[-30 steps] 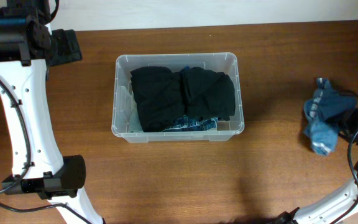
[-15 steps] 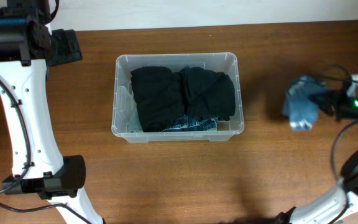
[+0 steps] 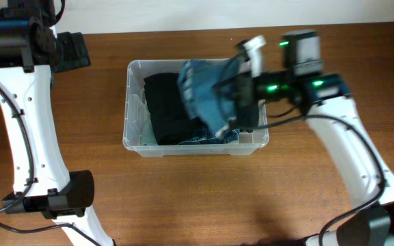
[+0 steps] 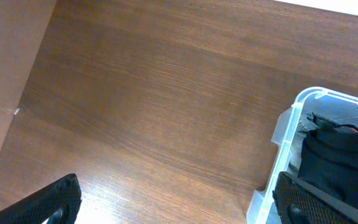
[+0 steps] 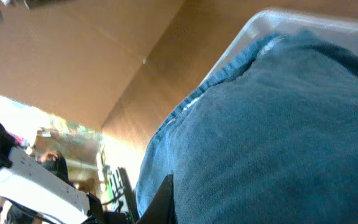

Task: Pack container
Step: 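Carry the light-blue cloth into the container and press it down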

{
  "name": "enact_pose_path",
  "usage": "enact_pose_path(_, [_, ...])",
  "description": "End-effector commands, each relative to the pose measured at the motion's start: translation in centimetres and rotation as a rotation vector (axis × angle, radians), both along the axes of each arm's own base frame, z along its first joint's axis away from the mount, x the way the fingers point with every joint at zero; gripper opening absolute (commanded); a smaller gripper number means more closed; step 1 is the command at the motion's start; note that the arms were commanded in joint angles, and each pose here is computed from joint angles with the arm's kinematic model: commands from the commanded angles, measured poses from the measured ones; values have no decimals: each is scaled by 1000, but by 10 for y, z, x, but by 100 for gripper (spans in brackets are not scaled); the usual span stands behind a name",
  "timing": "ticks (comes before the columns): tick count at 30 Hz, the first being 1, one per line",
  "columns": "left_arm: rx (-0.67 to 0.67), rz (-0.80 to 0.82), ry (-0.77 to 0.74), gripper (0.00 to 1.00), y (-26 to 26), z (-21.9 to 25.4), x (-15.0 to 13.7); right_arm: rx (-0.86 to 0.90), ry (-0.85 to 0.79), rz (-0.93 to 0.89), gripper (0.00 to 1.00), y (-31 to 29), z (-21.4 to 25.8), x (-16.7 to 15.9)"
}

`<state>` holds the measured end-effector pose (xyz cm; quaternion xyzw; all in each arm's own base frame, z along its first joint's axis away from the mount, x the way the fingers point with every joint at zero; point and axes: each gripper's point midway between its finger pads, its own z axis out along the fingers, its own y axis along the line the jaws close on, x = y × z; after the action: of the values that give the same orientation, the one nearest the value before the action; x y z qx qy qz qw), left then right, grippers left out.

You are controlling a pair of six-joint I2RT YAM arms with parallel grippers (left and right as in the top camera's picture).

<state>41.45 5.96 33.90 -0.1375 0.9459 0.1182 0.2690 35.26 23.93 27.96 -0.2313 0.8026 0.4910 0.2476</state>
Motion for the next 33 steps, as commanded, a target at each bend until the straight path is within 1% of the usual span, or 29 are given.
enact_pose_path(1, [8, 12, -12, 100, 1, 4, -1, -125, -16, -9, 4, 47, -17, -16])
enact_pose_path(4, [8, 12, -12, 99, 1, 4, -1, -191, -31, -61, 4, 65, -24, -19])
enact_pose_path(7, [8, 12, -12, 99, 1, 4, -1, -283, -51, -206, 4, 55, -36, 1])
enact_pose_path(10, [8, 12, -12, 99, 1, 4, -1, -341, -51, -274, 4, 45, -55, 21])
enact_pose_path(11, [8, 11, -12, 99, 1, 4, -1, -360, -28, -282, 4, 44, -71, 29])
enact_pose_path(14, [8, 12, -12, 100, 1, 4, -1, -405, 34, -278, 4, 45, -109, 39])
enact_pose_path(15, [8, 12, -12, 99, 1, 4, -1, -434, 72, -271, 4, 46, -133, 42])
enact_pose_path(18, [8, 12, -12, 99, 1, 4, -1, -483, 169, -270, 4, 46, -174, 42])
enact_pose_path(20, [8, 12, -12, 99, 1, 4, -1, -513, 226, -274, 6, 43, -191, 37])
enact_pose_path(21, [8, 11, -12, 99, 1, 4, -1, -529, 243, -283, 10, 40, -196, 36])
enact_pose_path(22, [8, 12, -12, 99, 1, 4, -1, -561, 253, -295, 18, 34, -200, 34])
enact_pose_path(23, [8, 12, -12, 99, 1, 4, -1, -584, 257, -306, 24, 29, -200, 32])
enact_pose_path(24, [8, 12, -12, 99, 1, 4, -1, -639, 250, -346, 33, 14, -193, 29])
enact_pose_path(26, [8, 12, -12, 99, 1, 4, -1, -689, 230, -393, 38, -3, -180, 27])
enact_pose_path(29, [8, 12, -12, 99, 1, 4, -1, -715, 139, -489, 46, -30, -133, 24])
enact_pose_path(30, [8, 12, -12, 99, 1, 4, -1, -690, 93, -515, 56, -34, -111, 23])
enact_pose_path(31, [8, 12, -12, 99, 1, 4, -1, -643, 42, -536, 63, -35, -84, 21])
enact_pose_path(32, [8, 11, -12, 100, 1, 4, -1, -614, 14, -546, 66, -36, -70, 21])
enact_pose_path(33, [8, 11, -12, 99, 1, 4, -1, -584, -18, -556, 67, -36, -56, 20])
